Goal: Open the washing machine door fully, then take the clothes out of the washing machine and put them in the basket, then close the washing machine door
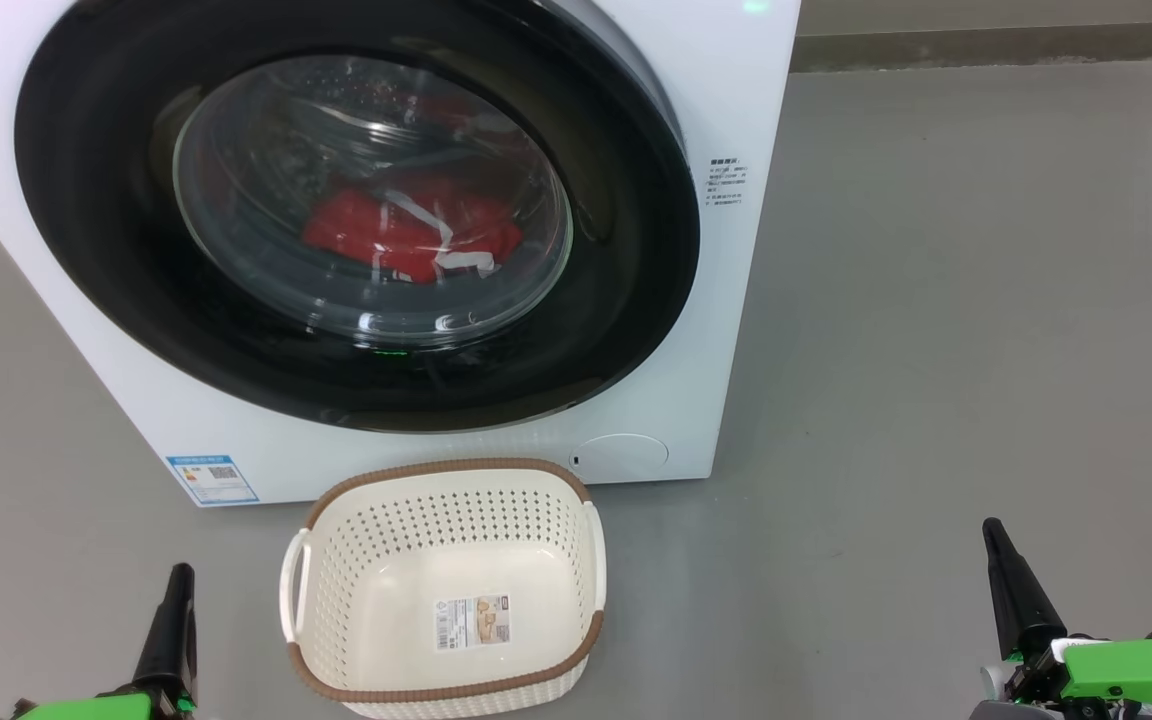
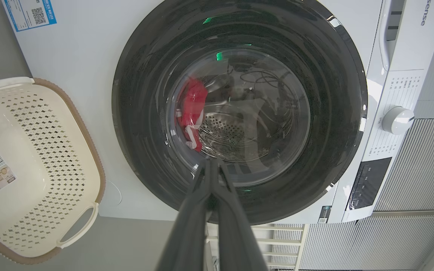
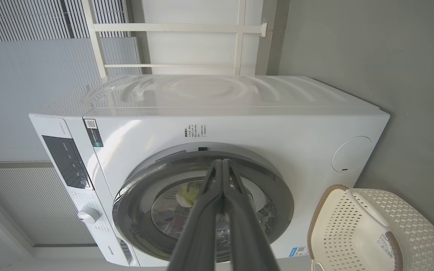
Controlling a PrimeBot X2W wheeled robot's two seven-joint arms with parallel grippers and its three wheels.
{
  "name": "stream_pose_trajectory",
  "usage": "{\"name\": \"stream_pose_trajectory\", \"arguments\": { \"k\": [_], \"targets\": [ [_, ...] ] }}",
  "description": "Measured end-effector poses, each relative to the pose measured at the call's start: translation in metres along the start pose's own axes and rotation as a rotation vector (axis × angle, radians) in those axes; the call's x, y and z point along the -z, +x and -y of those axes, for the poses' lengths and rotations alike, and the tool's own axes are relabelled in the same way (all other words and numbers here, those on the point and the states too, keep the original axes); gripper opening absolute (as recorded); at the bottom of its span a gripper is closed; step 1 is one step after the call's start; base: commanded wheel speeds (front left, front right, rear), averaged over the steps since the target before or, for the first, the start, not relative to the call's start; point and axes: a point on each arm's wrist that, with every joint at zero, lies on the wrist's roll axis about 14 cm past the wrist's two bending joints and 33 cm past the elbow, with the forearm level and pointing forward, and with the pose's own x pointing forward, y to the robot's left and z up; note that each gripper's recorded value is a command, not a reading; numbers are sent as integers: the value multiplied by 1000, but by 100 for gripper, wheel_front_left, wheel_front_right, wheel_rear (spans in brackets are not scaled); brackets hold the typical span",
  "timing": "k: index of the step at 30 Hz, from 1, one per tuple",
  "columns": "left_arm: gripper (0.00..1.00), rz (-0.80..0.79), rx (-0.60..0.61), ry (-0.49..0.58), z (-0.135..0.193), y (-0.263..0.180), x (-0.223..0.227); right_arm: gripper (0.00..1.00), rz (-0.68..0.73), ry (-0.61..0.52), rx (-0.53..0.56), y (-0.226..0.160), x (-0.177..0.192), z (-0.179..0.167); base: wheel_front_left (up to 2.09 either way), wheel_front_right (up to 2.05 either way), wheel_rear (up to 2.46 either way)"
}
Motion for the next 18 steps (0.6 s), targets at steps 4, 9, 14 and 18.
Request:
{"name": "stream_pose_trajectory", "arguments": {
  "k": [4,9,14,18],
  "targets": [
    [0,0,0,0,0,0,0,0,0,0,0,0,0,0,0,0,0],
    [0,0,0,0,0,0,0,0,0,0,0,0,0,0,0,0,0],
    [0,0,0,0,0,0,0,0,0,0,0,0,0,0,0,0,0],
    [0,0,0,0,0,0,0,0,0,0,0,0,0,0,0,0,0]
  ]
}}
